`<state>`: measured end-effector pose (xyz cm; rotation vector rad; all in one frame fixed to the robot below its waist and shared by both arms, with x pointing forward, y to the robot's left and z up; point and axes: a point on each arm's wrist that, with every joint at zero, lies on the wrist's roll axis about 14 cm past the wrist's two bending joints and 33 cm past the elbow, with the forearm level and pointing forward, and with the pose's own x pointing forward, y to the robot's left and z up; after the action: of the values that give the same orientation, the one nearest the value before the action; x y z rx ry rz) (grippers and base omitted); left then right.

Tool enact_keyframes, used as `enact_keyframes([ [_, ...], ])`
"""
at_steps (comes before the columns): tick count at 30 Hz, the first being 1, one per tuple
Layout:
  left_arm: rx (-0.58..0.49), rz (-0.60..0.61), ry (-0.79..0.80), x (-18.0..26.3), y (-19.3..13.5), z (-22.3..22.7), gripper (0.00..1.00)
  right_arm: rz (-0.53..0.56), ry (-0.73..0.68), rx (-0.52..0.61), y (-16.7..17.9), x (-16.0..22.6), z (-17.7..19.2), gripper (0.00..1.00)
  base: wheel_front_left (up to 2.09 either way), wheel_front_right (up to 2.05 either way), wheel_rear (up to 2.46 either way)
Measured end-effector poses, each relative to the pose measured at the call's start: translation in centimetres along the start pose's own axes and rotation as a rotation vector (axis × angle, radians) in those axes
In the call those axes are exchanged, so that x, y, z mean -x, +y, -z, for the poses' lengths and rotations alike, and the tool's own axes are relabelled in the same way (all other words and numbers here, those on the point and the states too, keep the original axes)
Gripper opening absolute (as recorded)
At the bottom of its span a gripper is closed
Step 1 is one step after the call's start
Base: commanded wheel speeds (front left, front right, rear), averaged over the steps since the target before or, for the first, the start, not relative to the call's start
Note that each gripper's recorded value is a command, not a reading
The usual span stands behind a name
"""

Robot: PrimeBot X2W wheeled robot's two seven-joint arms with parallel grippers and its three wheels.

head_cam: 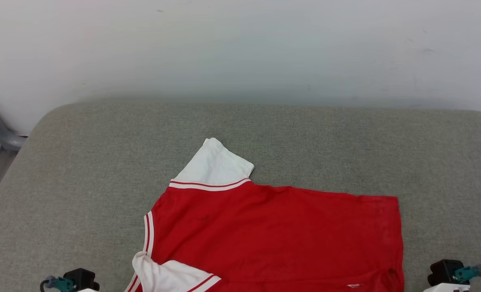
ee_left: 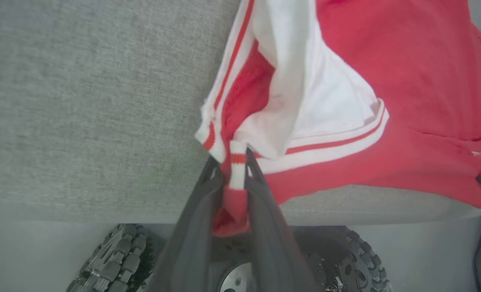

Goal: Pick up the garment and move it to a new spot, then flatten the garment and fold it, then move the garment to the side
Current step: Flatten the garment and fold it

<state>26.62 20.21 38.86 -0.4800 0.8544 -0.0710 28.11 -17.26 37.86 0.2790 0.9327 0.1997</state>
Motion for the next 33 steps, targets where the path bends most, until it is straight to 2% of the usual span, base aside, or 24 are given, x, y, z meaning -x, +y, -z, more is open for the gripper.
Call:
enact_keyframes([
  [1,0.006,-0.006,0.001,-0.2,0.2,0.2,1.0,-0.001,-0.018,-0.004,0.1,-0.1,-0.2,1.0,0.0,0.0,0.0],
  [7,-0.041,-0.024,-0.096,-0.8,0.4,-1.9,1.0,0.025,-0.219,0.037,-0.1,0.4,-3.3,1.0,0.0,0.0,0.0],
  [12,-0.118,-0.049,-0.293,-0.4,0.0,-6.7,1.0,0.066,-0.486,0.073,-0.2,2.0,-7.6,1.0,0.0,0.0,0.0],
  [19,-0.266,-0.015,-0.648,1.3,-3.7,-14.8,1.0,0.082,-0.789,0.155,1.3,4.9,-13.2,1.0,0.0,0.0,0.0],
  [26,-0.383,0.045,-0.818,0.6,-7.4,-19.3,1.0,0.073,-0.915,0.193,2.8,5.8,-16.9,1.0,0.0,0.0,0.0],
  [33,-0.447,0.1,-0.814,-3.6,-9.6,-22.9,1.0,0.071,-0.965,0.215,3.5,4.7,-20.3,1.0,0.0,0.0,0.0],
])
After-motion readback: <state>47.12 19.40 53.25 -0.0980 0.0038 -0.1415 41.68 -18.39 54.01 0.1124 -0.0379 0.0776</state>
